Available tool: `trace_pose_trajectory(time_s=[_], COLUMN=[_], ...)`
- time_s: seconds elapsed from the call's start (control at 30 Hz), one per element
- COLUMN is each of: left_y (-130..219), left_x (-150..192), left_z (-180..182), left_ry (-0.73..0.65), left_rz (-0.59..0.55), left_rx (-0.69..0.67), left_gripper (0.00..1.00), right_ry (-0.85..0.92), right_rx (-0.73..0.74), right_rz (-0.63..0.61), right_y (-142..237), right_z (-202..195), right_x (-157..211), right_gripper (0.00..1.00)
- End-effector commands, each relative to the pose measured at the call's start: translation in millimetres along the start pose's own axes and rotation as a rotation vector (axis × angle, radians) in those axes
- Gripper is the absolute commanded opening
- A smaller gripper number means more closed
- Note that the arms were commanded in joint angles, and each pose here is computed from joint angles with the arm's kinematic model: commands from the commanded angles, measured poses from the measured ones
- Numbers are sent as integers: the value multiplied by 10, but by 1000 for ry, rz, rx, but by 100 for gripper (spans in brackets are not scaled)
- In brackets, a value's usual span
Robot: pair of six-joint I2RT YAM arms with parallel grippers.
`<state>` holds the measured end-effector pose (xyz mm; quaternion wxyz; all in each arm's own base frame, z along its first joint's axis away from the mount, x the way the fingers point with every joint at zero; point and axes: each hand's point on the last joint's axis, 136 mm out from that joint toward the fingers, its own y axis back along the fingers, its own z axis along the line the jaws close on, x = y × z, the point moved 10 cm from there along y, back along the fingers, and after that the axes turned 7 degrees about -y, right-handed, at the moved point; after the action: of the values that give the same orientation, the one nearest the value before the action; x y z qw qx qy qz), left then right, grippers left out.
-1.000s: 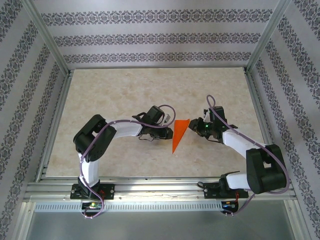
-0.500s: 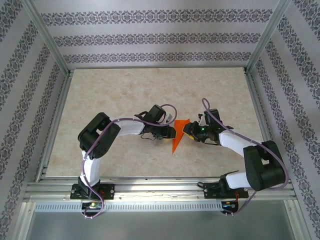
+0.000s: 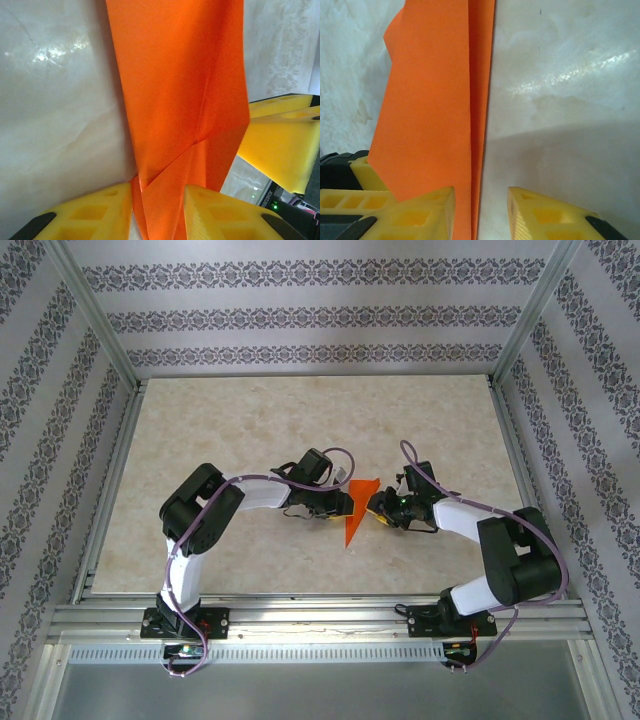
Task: Fold a paper plane with a square sheet of paper (pick it up from the middle)
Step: Move a paper plane to the center of the table.
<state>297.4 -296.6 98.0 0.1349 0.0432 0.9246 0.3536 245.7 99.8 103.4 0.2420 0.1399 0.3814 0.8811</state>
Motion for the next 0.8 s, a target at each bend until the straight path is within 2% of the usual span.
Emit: trace_pose_trajectory(time_s=[0.0, 0.1, 0.27, 0.43, 0.7, 0.77], left_y=[-112, -117, -110, -92, -81, -59], left_x=[42, 39, 33, 43, 34, 18], left_z=[-3, -12, -25, -36, -69, -103], left_ry=[-2, 1, 7, 13, 9, 1], left_rz=[27, 27, 20, 20, 6, -1], left_rx=[23, 35, 38, 24, 21, 33], left_gripper=[33, 32, 31, 30, 20, 14], right_ry=[-7, -11, -13, -13, -6, -5], right_rx=[2, -8, -24, -24, -32, -36], right_rz=[11, 20, 44, 62, 55, 53], right_y=[-40, -55, -100, -143, -146, -137], right_z=[-33, -38, -44, -54, -41, -38], right_x=[25, 30, 52, 71, 83, 87], right_gripper=[33, 32, 25, 25, 25, 25])
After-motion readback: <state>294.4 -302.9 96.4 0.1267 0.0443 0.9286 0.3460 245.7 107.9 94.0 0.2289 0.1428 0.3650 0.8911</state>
